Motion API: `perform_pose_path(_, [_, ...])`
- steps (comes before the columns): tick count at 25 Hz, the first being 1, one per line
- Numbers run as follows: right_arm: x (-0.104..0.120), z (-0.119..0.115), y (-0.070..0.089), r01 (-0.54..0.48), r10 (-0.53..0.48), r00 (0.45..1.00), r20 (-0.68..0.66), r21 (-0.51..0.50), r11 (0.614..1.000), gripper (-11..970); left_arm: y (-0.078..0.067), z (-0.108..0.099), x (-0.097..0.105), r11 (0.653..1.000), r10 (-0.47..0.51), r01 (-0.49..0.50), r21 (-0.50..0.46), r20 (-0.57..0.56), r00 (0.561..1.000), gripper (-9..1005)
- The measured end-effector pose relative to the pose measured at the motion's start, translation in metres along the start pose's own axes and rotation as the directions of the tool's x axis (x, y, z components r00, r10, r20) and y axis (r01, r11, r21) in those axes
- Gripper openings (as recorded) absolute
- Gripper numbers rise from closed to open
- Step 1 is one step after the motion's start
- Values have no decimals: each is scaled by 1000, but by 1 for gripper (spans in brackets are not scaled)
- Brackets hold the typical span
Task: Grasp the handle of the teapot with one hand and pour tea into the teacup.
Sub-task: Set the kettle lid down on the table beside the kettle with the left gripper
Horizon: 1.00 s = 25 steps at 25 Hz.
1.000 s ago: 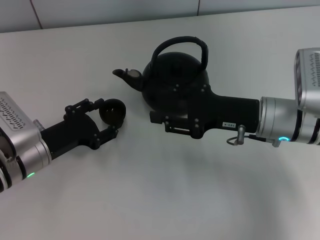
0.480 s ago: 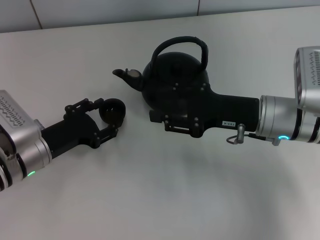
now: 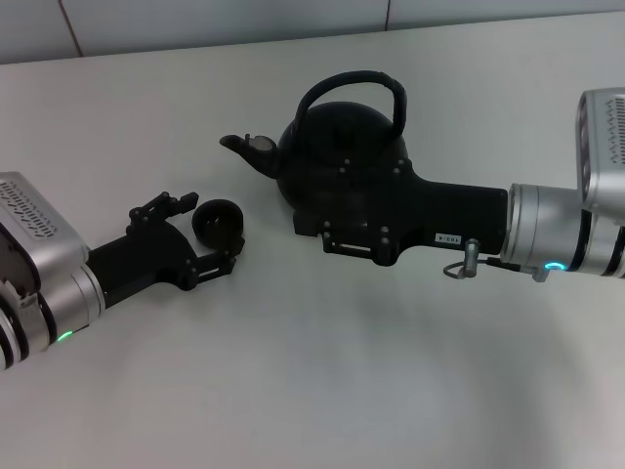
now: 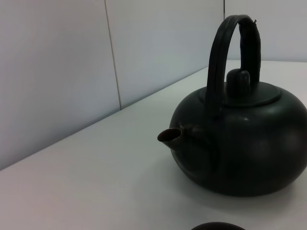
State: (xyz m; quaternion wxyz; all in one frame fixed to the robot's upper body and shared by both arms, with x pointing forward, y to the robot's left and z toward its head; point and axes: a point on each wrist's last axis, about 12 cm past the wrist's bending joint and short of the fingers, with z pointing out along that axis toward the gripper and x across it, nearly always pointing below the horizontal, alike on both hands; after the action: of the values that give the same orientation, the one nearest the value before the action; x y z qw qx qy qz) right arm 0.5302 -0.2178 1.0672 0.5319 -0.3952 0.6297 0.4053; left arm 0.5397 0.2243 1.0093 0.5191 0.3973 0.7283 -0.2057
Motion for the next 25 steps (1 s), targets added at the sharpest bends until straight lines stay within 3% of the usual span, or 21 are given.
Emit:
perform_pose_path(7, [1,0,0,-2,2,1000,-3,2,1000,577,-1,-1,0,1000,5,-5,6,3,1000,870])
perform_pose_path(15, [0,0,0,-1,1,1000,-3,3,1000,576,-2,-3,-2,1000,-1,0,24,26,1000,869])
perform_pose_path(25, [0,0,-1,2,-2,1000,-1,2,1000,575,-7,-26,-9,999,24,-29,29,141,990,870])
